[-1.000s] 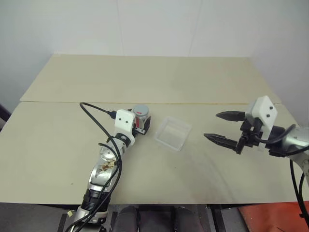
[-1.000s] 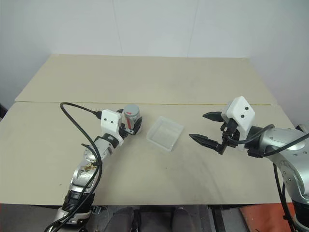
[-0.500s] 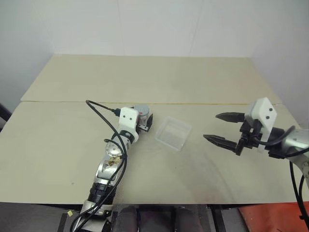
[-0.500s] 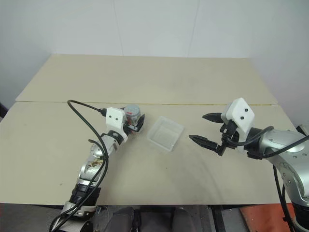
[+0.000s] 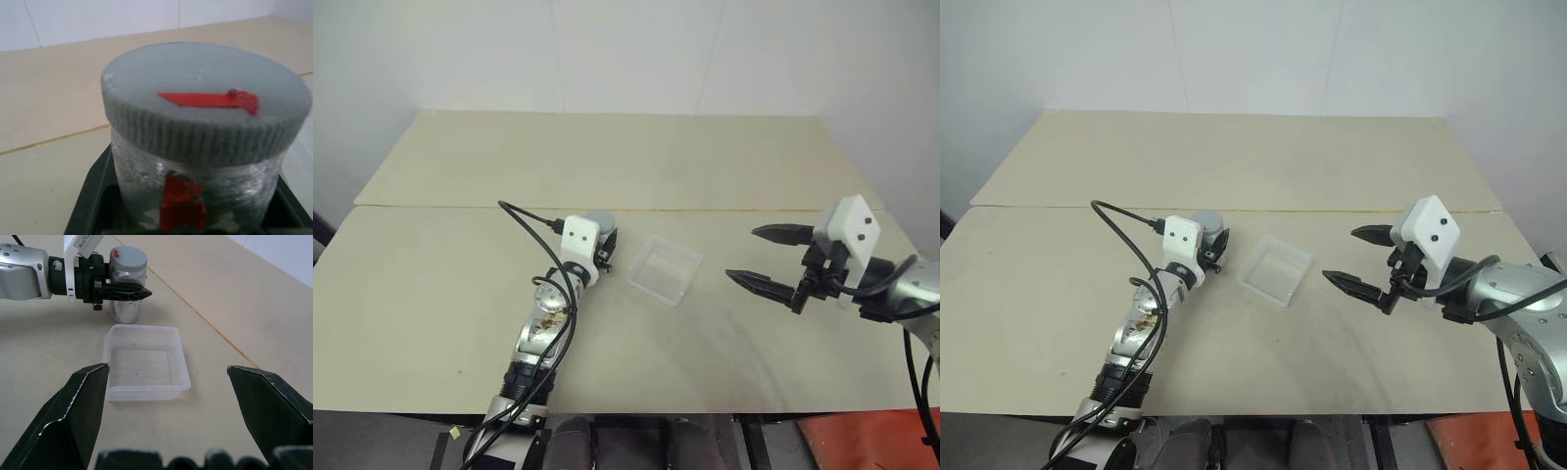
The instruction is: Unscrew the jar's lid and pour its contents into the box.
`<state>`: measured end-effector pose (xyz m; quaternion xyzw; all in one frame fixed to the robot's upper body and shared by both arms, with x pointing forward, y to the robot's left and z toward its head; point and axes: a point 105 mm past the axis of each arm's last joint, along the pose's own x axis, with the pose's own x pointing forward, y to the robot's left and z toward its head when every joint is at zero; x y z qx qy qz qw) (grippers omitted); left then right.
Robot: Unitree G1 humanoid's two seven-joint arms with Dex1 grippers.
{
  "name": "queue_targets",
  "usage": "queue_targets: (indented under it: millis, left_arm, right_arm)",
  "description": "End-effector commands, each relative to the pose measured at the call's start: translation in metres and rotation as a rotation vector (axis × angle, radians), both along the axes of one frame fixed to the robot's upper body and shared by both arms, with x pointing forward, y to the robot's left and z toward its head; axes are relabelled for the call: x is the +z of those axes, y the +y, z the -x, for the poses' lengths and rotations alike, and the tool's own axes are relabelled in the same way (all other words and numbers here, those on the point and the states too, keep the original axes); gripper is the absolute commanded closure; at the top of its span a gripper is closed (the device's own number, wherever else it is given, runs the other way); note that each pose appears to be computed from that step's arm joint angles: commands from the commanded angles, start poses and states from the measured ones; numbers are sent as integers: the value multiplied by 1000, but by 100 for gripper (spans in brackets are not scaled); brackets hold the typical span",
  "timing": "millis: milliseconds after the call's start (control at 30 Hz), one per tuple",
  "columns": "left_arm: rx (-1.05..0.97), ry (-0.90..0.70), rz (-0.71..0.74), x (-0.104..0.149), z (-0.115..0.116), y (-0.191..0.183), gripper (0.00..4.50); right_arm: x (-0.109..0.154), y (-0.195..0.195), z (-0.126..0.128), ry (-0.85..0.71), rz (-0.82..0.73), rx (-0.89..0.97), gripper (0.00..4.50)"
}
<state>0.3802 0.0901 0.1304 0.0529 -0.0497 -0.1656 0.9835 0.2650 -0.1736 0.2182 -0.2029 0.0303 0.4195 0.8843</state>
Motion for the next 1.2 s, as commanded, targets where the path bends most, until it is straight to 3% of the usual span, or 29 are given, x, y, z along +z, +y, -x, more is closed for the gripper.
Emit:
queue_targets:
  millis: [33,200,333,467,567,700,933,1200]
  left_arm:
    - [-20,-76,-9,20,1,1,256]
    - [-178,-115,23,53,-1,12,256]
    - [-385,-67,40,80,3,28,256]
    - [-666,-6,43,102,23,33,256]
    - [-868,0,-25,107,39,35,256]
    - [-1036,2,-91,110,44,31,256]
    - [-1204,-62,-175,110,46,17,256]
    - [-1237,-76,-197,110,42,8,256]
  right_arm:
    - [12,2,5,-47,-14,7,0]
    - [14,14,2,-56,-48,50,0]
    - [30,31,-8,-98,-92,117,0]
    - [56,64,-11,-144,-227,215,0]
    - [70,96,-5,-150,-330,325,0]
    - [87,127,-14,-111,-444,350,0]
    - [89,161,-34,-90,-370,336,0]
    - [82,173,-44,-55,-313,324,0]
